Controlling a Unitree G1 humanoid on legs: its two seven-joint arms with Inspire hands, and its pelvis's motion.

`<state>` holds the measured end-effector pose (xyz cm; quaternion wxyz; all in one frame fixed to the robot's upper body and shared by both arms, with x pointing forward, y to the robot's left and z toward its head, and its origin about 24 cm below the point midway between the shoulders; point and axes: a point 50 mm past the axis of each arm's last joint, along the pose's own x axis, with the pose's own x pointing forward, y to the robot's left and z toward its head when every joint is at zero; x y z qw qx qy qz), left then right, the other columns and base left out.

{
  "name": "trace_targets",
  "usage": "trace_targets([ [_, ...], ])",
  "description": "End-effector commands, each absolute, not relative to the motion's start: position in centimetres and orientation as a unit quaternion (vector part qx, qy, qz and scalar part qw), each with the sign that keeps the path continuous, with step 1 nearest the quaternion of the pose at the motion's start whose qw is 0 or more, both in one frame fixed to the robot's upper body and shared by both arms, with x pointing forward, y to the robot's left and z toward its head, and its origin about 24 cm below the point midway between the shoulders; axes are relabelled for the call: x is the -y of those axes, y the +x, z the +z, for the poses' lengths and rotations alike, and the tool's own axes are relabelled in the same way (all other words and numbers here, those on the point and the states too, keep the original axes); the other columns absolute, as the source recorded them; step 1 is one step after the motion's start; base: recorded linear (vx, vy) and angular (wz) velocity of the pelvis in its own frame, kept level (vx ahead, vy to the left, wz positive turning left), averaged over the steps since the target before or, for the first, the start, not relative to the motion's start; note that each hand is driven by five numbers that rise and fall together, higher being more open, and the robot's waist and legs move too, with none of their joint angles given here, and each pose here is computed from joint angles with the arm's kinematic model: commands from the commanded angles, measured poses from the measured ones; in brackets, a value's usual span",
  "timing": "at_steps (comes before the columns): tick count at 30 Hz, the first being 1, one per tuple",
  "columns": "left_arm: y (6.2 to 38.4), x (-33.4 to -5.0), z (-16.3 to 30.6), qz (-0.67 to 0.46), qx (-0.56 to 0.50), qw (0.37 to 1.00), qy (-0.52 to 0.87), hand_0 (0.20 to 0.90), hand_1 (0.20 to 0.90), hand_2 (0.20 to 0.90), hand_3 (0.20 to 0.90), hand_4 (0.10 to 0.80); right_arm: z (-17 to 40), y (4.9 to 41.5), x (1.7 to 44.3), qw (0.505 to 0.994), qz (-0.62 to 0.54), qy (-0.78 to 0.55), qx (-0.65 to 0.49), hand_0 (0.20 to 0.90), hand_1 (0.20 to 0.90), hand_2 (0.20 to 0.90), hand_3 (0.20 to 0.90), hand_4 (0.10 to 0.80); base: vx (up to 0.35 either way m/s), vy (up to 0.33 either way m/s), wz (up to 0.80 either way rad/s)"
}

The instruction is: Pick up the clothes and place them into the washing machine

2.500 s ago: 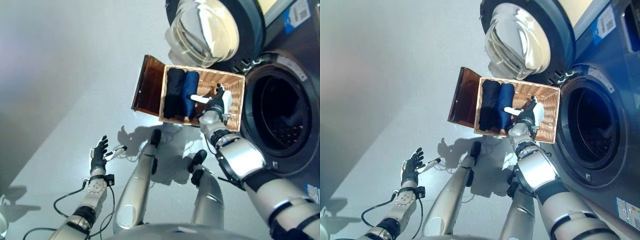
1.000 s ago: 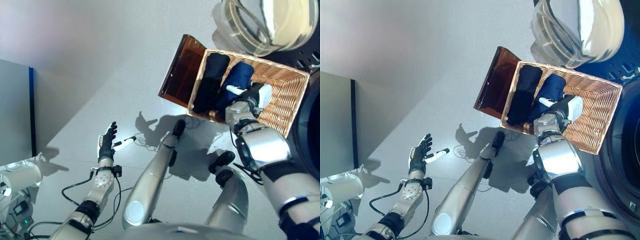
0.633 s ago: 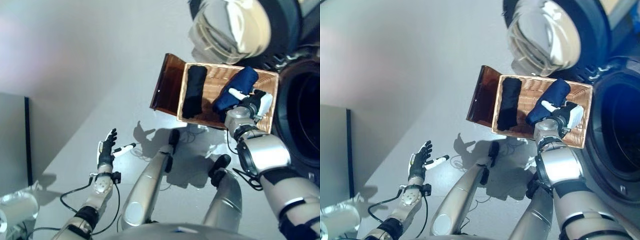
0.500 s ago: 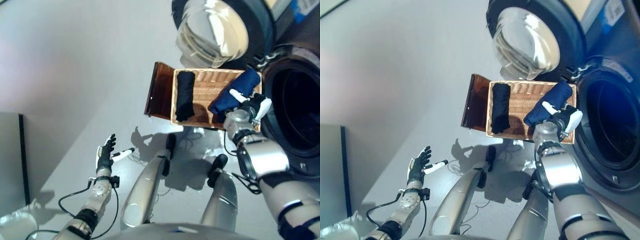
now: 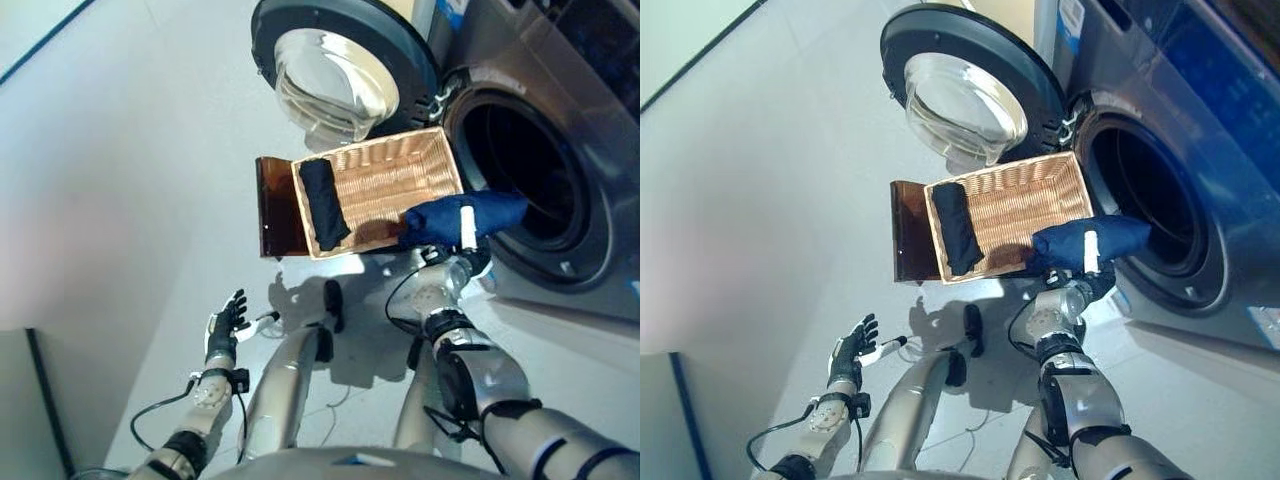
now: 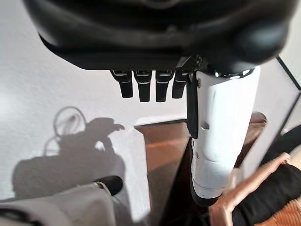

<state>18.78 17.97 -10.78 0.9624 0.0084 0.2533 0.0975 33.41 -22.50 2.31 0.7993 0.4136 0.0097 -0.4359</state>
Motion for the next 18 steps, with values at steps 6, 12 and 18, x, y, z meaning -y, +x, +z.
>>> trace_targets([
  [6, 17.6, -18.2, -11.1, 0.110, -0.250, 0.962, -0.013, 0.900, 0.900, 0.900, 0.900, 0.800, 9.4, 35.5, 24.7, 0.806, -0.401, 0.412, 0.139, 0.200, 0.200, 0.200, 0.200, 0.300, 0.041, -0.021, -0.10],
  [12, 17.3, -19.1, -10.9, 0.115, -0.245, 0.963, -0.007, 0.900, 0.900, 0.900, 0.900, 0.800, 17.9, 36.2, 29.6, 0.764, -0.422, 0.412, 0.262, 0.200, 0.200, 0.200, 0.200, 0.300, 0.035, -0.021, -0.03],
  [18, 18.6, -21.2, -8.8, 0.102, -0.187, 0.977, 0.018, 0.900, 0.900, 0.900, 0.900, 0.800, 36.5, 31.8, 36.5, 0.746, -0.442, 0.251, 0.430, 0.900, 0.900, 0.900, 0.900, 0.800, -0.026, -0.034, 0.34],
])
